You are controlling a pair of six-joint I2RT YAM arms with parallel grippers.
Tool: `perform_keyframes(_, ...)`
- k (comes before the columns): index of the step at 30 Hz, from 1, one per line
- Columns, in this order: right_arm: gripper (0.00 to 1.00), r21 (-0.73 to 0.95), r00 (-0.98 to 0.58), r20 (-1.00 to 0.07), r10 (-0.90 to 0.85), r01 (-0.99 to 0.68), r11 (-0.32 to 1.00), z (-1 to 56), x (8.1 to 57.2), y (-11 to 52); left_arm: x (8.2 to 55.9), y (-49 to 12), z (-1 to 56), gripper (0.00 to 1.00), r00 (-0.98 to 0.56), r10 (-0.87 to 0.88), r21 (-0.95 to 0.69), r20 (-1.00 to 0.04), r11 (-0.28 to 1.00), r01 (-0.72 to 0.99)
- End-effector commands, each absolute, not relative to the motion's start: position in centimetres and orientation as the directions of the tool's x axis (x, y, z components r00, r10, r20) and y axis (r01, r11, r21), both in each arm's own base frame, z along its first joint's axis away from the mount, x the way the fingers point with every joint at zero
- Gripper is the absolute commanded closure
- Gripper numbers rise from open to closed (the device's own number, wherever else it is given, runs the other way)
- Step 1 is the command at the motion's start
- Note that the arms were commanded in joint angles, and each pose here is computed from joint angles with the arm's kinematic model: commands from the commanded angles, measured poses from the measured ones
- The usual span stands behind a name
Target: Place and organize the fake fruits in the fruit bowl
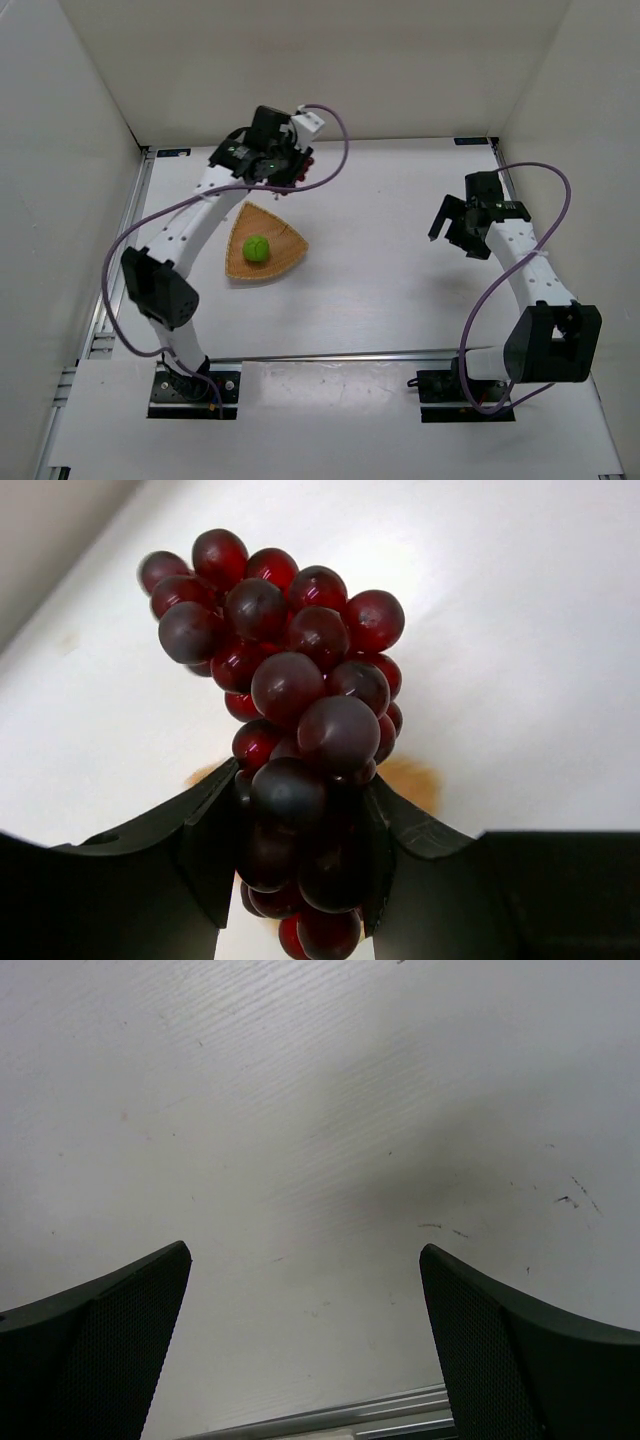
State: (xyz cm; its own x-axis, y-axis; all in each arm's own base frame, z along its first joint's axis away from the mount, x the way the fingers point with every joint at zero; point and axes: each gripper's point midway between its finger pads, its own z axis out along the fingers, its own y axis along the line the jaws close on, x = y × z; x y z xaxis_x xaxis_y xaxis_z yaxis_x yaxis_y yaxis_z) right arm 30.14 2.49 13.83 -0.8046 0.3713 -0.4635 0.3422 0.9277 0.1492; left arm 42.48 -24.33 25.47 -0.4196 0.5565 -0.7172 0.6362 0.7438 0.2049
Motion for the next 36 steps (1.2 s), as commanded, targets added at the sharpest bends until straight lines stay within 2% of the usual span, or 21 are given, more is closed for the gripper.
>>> perform_keyframes(1,0.01,0.168,-0.792,-0.477,0.381,0.344,0.924,13.9,29.7,2.5,42.7,-16.5,23.7,0.55,-0.507,0.605,0.355,-0.614,0.786,0.506)
perform_keyframes(5,0.01,0.182,-0.799,-0.472,0.373,0.326,0.928,13.6,29.9,3.4,42.2,-10.6,19.5,0.55,-0.631,0.547,0.322,-0.550,0.836,0.445)
perform_keyframes(12,0.01,0.174,-0.813,-0.477,0.334,0.284,0.943,13.7,30.2,5.3,41.9,-8.0,15.9,0.54,-0.707,0.524,0.306,-0.475,0.852,0.425)
perform_keyframes(15,0.01,0.148,-0.823,-0.473,0.316,0.279,0.949,13.4,30.0,5.5,41.4,-8.2,14.6,0.45,-0.714,0.538,0.288,-0.448,0.843,0.454)
perform_keyframes(16,0.01,0.144,-0.816,-0.483,0.317,0.282,0.948,13.7,30.3,5.3,41.2,-8.1,13.7,0.36,-0.724,0.541,0.284,-0.429,0.841,0.461)
perform_keyframes(18,0.01,0.128,-0.822,-0.479,0.307,0.280,0.951,13.6,30.0,5.4,41.2,-7.9,13.4,0.29,-0.729,0.542,0.290,-0.418,0.840,0.458)
perform_keyframes(19,0.01,0.128,-0.822,-0.479,0.307,0.280,0.951,13.6,30.0,5.4,41.2,-7.9,13.4,0.18,-0.729,0.542,0.290,-0.418,0.840,0.458)
perform_keyframes(20,0.01,0.128,-0.822,-0.479,0.307,0.280,0.951,13.6,30.0,5.4,41.2,-7.9,13.4,0.12,-0.729,0.542,0.290,-0.418,0.840,0.458)
perform_keyframes(22,0.01,0.124,-0.827,-0.472,0.306,0.281,0.952,13.5,29.7,5.3,41.2,-8.2,13.9,0.00,-0.727,0.531,0.278,-0.436,0.847,0.452)
perform_keyframes(29,0.01,0.129,-0.828,-0.481,0.289,0.259,0.957,14.1,29.9,6.0,41.1,-8.0,19.4,0.00,-0.684,0.471,0.305,-0.556,0.882,0.359)
perform_keyframes(32,0.01,0.113,-0.827,-0.492,0.273,0.250,0.962,14.4,29.9,6.2,40.1,-6.9,25.4,0.00,-0.608,0.433,0.335,-0.666,0.901,0.274)
perform_keyframes(36,0.01,0.117,-0.834,-0.491,0.253,0.225,0.967,14.9,29.6,7.3,37.7,-3.0,29.3,0.00,-0.578,0.377,0.378,-0.724,0.917,0.126)
